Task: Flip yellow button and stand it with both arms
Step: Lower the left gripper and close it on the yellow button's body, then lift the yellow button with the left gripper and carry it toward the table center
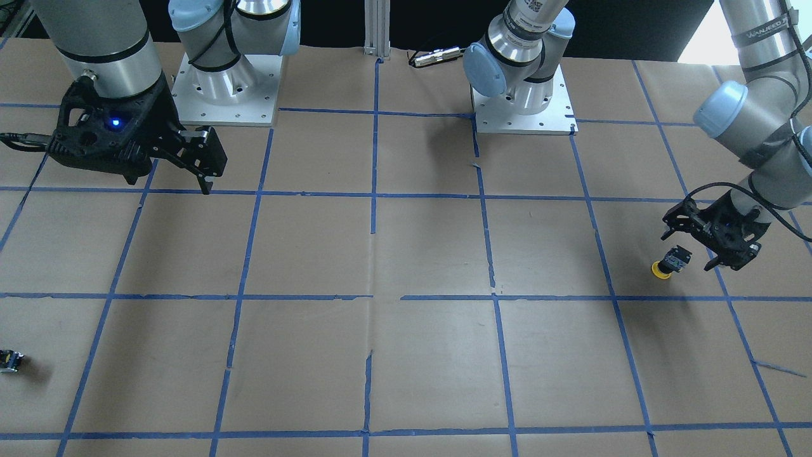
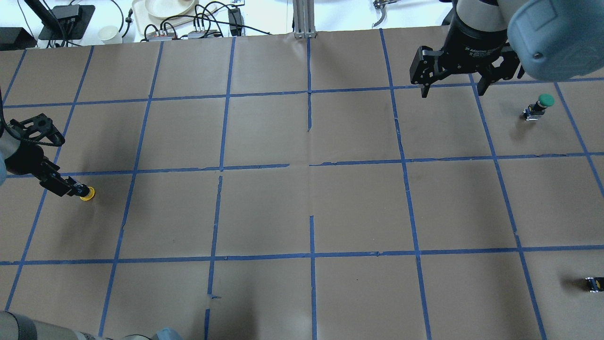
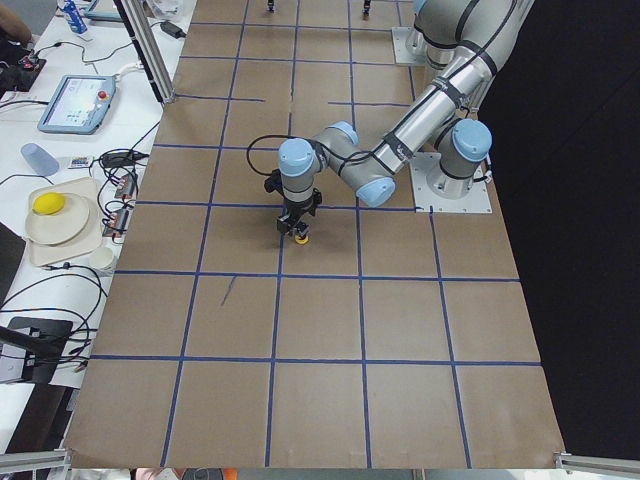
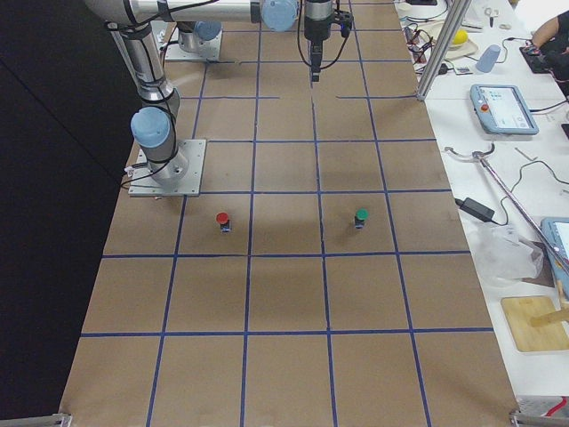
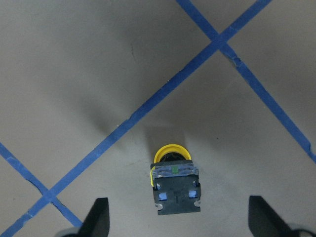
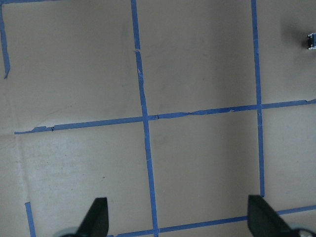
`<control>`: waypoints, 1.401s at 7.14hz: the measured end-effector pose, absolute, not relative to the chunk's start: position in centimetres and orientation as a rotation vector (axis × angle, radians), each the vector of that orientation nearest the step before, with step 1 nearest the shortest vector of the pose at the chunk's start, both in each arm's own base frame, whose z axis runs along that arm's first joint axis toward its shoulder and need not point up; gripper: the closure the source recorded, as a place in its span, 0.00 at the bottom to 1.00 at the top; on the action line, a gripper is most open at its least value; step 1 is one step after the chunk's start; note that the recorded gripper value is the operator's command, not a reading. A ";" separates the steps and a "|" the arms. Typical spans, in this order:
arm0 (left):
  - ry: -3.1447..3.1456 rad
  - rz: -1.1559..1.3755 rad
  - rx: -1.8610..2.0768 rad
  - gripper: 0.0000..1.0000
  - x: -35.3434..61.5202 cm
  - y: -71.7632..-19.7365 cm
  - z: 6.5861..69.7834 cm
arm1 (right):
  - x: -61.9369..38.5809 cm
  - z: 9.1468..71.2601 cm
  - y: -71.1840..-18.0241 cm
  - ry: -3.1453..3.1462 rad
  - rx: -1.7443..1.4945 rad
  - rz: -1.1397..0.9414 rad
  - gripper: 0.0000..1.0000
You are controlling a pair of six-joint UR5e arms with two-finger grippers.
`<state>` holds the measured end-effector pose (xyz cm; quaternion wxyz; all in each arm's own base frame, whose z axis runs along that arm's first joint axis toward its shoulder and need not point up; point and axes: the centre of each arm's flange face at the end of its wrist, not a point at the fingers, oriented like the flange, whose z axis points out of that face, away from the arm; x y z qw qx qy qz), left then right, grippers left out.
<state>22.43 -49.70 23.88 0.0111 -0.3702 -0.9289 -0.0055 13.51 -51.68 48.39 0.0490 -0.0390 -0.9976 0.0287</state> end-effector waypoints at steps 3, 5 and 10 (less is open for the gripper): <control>-2.907 -0.047 -1.101 0.03 22.6 -49.8 21.9 | 13.4 48.4 -51.7 -3.040 -0.121 0.087 0.00; -2.901 -0.059 -1.091 0.23 22.5 -49.7 21.3 | 13.4 48.4 -51.7 -3.040 -0.121 0.087 0.00; -2.919 -0.040 -1.084 0.84 22.1 -50.2 22.0 | 13.4 48.4 -51.7 -3.040 -0.122 0.087 0.00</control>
